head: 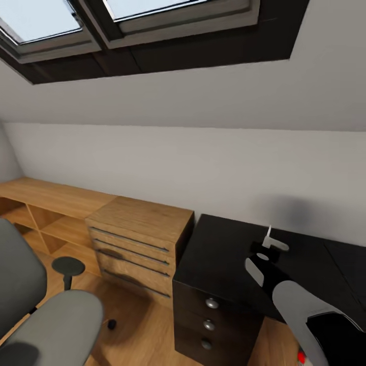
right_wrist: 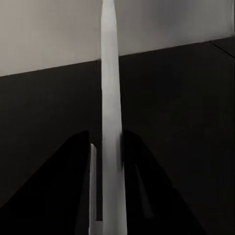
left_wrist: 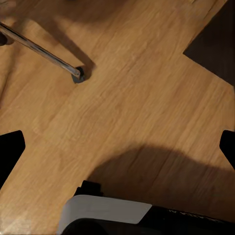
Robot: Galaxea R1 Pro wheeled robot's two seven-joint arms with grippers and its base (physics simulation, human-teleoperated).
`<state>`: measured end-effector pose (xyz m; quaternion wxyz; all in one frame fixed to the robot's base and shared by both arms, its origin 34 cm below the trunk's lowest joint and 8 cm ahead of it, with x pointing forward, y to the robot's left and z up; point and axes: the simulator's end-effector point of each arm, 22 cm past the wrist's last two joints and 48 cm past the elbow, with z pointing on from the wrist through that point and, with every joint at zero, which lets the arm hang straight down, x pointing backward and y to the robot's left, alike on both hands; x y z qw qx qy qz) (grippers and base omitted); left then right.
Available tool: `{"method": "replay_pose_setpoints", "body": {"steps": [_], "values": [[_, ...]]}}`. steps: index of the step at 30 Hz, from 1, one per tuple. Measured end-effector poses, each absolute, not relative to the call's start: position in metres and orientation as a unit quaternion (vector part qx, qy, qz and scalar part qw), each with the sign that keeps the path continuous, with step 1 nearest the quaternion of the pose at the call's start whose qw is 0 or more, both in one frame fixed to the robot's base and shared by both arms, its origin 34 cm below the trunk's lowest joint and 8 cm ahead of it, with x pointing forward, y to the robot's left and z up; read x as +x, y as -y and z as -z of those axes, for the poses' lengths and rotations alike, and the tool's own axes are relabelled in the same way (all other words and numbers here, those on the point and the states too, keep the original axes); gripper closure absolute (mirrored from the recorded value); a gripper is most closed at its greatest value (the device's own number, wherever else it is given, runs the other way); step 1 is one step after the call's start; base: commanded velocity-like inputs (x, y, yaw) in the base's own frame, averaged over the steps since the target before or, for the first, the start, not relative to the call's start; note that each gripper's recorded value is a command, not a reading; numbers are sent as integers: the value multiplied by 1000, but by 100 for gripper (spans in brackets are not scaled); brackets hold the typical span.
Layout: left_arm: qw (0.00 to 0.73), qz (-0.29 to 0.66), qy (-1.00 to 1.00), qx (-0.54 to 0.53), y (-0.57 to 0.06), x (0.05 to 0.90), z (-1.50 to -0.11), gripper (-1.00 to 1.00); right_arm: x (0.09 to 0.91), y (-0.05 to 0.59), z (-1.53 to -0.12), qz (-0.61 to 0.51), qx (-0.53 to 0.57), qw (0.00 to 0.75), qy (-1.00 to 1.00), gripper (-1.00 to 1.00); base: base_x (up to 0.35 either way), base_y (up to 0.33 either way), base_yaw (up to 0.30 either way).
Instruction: In the bedroom, organize the workspace by keeping the computer under the desk, ensuring the monitor is on the desk, placing the keyboard on the desk next to the monitor, placing the mouse on the desk next to the keyboard, moving the folder from the swivel chair onto the desk next to the mouse, stacking the notebook on top of the folder with the pen on top of the notebook, and positioning the swivel chair next to the desk.
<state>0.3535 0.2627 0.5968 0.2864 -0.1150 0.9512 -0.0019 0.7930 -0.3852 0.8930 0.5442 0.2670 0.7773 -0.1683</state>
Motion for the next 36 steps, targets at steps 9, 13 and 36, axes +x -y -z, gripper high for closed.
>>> {"method": "replay_pose_setpoints", "body": {"steps": [9, 13, 36], "values": [[242, -12, -964, -112, -257, 355, -577, -100, 792, 362, -893, 105, 309, 532, -781, 100, 0, 0, -258], [239, -9, -965, -113, -252, 354, -581, -100, 793, 354, -899, 97, 310, 533, -782, 100, 0, 0, -260], [292, -18, -949, -120, -263, 373, -625, -100, 786, 352, -929, 7, 315, 415, -853, 100, 0, 0, -274]]}}
